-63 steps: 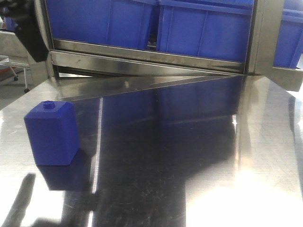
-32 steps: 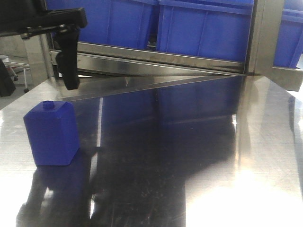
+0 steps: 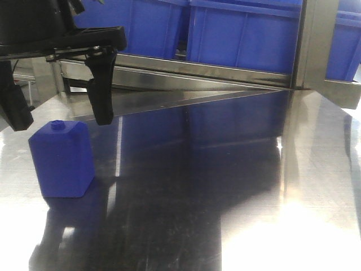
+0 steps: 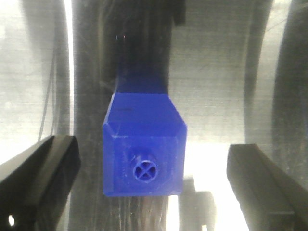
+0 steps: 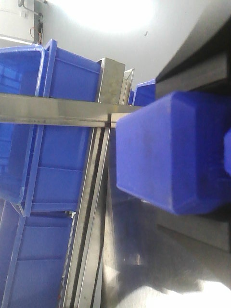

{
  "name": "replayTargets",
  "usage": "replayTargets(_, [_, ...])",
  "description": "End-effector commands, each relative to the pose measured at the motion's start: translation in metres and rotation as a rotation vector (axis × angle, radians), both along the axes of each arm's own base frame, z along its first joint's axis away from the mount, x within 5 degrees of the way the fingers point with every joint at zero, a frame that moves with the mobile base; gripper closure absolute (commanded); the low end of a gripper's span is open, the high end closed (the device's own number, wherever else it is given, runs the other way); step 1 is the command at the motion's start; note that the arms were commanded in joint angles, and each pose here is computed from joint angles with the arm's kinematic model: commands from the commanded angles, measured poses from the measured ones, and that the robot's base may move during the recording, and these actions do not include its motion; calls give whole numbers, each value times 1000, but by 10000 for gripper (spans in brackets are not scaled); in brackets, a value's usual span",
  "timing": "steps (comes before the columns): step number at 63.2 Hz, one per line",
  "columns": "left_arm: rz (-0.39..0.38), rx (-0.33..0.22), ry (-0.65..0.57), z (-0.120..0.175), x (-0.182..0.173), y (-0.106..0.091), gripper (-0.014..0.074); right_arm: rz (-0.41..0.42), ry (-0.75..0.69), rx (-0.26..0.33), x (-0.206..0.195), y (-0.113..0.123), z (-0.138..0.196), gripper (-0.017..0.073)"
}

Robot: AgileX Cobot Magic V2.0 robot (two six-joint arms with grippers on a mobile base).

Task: Pick and sort blue part to right shelf
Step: 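Lower the left gripper around the remaining blue bottle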

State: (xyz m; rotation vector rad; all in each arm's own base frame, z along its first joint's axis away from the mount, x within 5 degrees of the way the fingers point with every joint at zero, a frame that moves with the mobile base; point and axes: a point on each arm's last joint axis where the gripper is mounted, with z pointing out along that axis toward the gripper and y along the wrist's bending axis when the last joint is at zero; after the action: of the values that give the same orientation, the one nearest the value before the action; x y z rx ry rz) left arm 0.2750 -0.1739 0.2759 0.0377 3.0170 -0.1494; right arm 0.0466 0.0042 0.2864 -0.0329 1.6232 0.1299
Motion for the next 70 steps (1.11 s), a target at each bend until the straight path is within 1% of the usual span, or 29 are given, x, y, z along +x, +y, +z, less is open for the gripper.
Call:
replayTargets(1, [7,-18,-30,15,-1,0,-58,-8,-110,-9,-1,-1,17,112])
replayTargets(12, [6,17,22,1,2,-3,-58,-8,-110,-9,-1,-1,17,112])
replayTargets(19, [7,30,47,-8,6,-5,-57,-8,-110,-9,-1,-1,17,112])
replayTargets(31, [2,51,62,-11,6,-4,-55,-8,-110,-9,-1,-1,17,112])
replayTargets(35, [3,48,58,-12,7,-5,-55,-8,-110,-9,-1,-1,17,112])
replayTargets(45, [5,18,18,-17,9,-7,-55,-8,-110,-9,-1,-1,17,112])
replayTargets(70, [6,23,34,-18,8,-6,-55,-8,-110,-9,-1,-1,17,112])
